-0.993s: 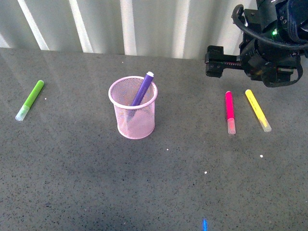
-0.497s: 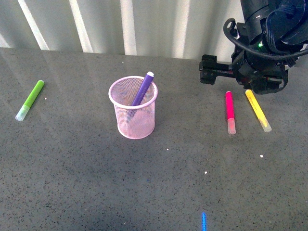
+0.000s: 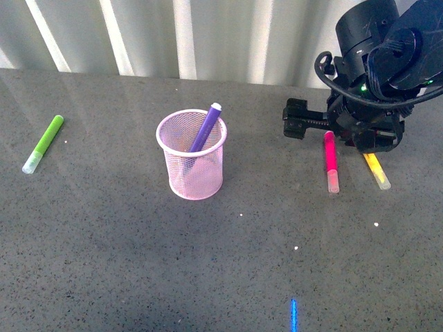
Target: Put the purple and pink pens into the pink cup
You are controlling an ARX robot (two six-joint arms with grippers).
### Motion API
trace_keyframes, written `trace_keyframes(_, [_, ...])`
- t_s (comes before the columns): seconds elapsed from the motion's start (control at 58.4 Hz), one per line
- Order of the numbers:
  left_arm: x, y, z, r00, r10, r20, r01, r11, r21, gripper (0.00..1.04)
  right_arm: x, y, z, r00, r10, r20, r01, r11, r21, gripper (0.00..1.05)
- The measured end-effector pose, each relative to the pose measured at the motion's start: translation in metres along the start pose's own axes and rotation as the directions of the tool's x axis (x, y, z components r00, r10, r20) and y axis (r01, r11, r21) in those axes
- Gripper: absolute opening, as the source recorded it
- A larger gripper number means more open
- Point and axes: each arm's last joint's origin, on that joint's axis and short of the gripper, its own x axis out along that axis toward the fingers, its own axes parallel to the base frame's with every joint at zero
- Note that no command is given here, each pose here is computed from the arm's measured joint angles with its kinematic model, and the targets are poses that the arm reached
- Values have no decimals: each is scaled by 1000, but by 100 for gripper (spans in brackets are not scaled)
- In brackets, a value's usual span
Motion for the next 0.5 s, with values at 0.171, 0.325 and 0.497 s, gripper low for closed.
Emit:
trace_keyframes(0.171, [0,0,0,1000,0,0,0,1000,0,98,7,-2,-3,1000,1,-8,-1,1000,10,98])
trace_keyframes(0.325, [0,0,0,1000,0,0,0,1000,0,98,11,-7,2,1000,1,-6,-1,1000,21,98])
trace_keyframes(0.497, [0,0,0,1000,0,0,0,1000,0,98,12,-9,2,1000,3,-12,-3,1000,26,98])
